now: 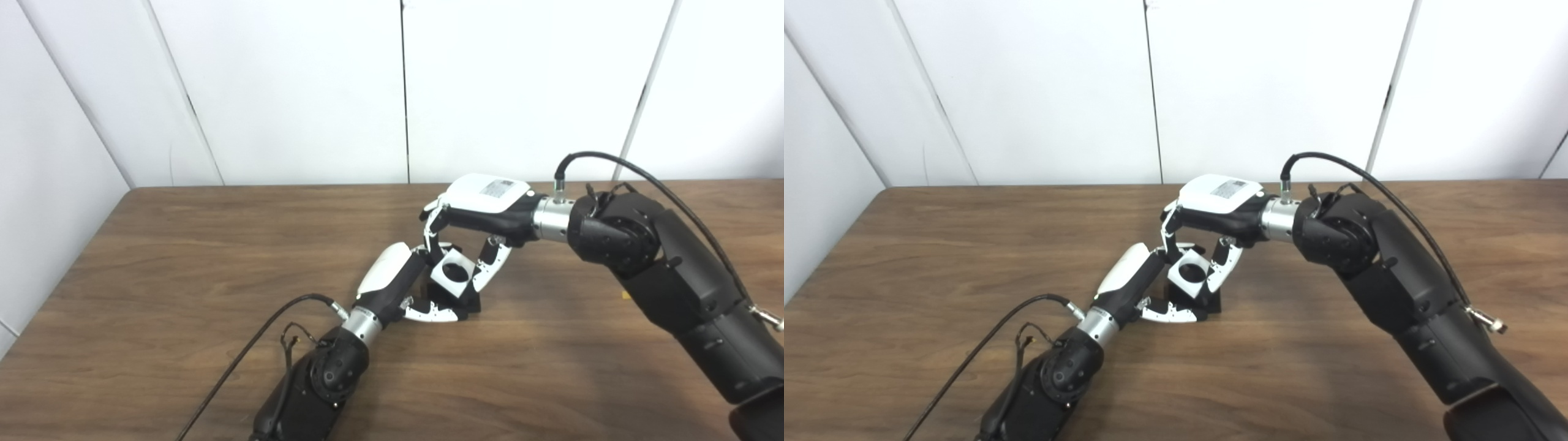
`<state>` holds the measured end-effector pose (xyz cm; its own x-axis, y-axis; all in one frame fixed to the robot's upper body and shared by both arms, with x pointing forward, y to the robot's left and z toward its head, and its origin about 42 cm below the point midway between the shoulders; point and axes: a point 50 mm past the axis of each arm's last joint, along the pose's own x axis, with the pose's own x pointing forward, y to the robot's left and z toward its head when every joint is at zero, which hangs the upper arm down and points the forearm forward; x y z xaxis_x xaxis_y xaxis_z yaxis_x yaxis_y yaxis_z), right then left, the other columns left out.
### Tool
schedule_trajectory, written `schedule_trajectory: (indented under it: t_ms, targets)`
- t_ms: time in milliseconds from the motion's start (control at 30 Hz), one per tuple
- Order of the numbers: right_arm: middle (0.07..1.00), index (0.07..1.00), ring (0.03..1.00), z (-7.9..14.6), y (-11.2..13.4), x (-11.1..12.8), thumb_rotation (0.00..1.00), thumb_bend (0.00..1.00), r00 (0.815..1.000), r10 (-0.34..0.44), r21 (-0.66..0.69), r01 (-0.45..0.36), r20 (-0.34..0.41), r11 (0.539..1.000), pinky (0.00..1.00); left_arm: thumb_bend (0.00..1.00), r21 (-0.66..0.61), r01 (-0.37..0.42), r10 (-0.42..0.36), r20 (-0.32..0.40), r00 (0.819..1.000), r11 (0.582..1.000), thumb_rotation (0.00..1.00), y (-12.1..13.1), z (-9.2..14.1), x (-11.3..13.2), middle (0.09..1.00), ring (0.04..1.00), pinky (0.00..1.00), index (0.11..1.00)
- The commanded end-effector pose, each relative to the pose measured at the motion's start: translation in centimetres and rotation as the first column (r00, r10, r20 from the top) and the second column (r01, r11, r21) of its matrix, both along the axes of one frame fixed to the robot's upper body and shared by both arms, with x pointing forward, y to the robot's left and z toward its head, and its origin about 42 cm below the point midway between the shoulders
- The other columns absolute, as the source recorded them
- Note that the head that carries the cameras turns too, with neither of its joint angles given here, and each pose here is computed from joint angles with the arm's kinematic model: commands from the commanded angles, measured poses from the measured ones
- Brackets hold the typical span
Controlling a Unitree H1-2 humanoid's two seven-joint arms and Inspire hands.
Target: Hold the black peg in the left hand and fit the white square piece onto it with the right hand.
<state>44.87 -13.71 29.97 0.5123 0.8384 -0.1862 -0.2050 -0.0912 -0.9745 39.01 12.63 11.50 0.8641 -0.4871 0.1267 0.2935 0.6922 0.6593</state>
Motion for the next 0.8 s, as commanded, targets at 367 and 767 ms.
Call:
schedule_trajectory:
  t_ms: [367,767]
  targets:
    - [0.765,0.48,0.862,1.1,-0.5,1.3,0.14,0.52,0.999,-0.009,0.001,0.009,0.039,1.0,0.87,0.52,0.063,0.027,-0.02,-0.104,0.994,0.998,0.07,0.3,-2.4,-1.7,0.822,0.848,0.73,0.489]
    - [0.768,0.481,0.857,1.1,-1.8,1.0,0.14,0.52,0.999,-0.022,-0.036,0.024,0.039,0.999,0.88,0.52,0.054,0.026,-0.02,-0.108,0.994,0.998,0.07,0.7,-2.3,-1.4,0.824,0.852,0.75,0.489]
